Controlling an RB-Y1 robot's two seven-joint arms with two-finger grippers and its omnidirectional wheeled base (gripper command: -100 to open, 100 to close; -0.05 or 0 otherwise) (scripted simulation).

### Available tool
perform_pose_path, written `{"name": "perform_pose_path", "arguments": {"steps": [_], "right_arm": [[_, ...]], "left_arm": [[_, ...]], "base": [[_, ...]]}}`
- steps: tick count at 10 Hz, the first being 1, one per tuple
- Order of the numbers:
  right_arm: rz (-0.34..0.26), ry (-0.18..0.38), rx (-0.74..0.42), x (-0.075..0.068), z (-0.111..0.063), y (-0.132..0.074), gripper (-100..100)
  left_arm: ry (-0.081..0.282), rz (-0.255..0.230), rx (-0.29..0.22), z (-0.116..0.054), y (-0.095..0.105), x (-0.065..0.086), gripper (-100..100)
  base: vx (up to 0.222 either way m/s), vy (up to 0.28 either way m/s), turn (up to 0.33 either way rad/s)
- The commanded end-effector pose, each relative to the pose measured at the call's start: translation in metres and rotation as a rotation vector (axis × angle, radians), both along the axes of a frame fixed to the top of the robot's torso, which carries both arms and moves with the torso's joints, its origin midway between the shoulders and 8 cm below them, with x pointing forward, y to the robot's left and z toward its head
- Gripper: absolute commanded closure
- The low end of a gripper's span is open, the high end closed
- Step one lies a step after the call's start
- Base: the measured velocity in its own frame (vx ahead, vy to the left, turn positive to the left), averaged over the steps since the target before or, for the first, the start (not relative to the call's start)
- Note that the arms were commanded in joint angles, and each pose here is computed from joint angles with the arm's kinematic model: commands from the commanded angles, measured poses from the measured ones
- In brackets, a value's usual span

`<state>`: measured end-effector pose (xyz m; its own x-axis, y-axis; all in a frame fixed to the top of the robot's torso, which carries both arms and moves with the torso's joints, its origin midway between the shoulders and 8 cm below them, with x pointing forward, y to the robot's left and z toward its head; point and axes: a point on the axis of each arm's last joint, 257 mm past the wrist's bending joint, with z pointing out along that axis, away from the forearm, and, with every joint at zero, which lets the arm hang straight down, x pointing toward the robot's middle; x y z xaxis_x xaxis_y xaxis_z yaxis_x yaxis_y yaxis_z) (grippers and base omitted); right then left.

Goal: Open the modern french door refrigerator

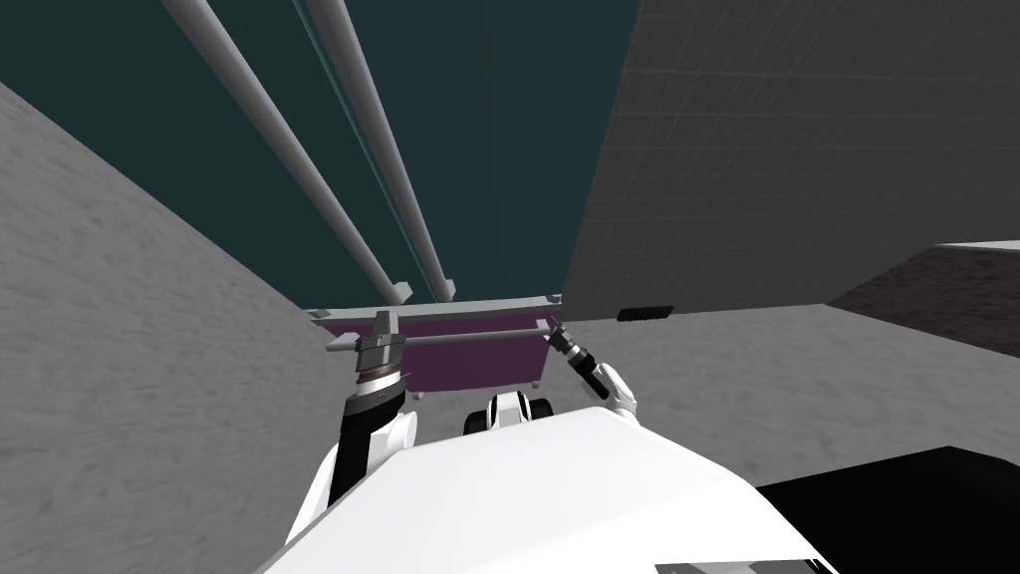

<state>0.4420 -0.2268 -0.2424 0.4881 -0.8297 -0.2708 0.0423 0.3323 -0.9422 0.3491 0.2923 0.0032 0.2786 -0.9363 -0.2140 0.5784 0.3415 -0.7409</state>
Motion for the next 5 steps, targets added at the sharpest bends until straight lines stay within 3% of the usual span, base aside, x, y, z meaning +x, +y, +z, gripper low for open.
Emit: {"name": "perform_pose_path", "arguments": {"steps": [1, 3, 5], "right_arm": [[-0.095, 0.016, 0.025, 0.009, -0.001, -0.032, -100], [-0.148, 0.025, 0.048, 0.012, -0.002, -0.048, -100], [-0.237, 0.044, 0.127, 0.016, -0.008, -0.063, -100]], "left_arm": [[0.000, 0.000, 0.000, 0.000, 0.000, 0.000, 0], [0.000, 0.000, 0.000, 0.000, 0.000, 0.000, 0], [0.000, 0.000, 0.000, 0.000, 0.000, 0.000, 0]], "base": [[-0.004, 0.151, -0.140], [-0.003, 0.125, -0.099], [0.002, 0.137, -0.181]]}}
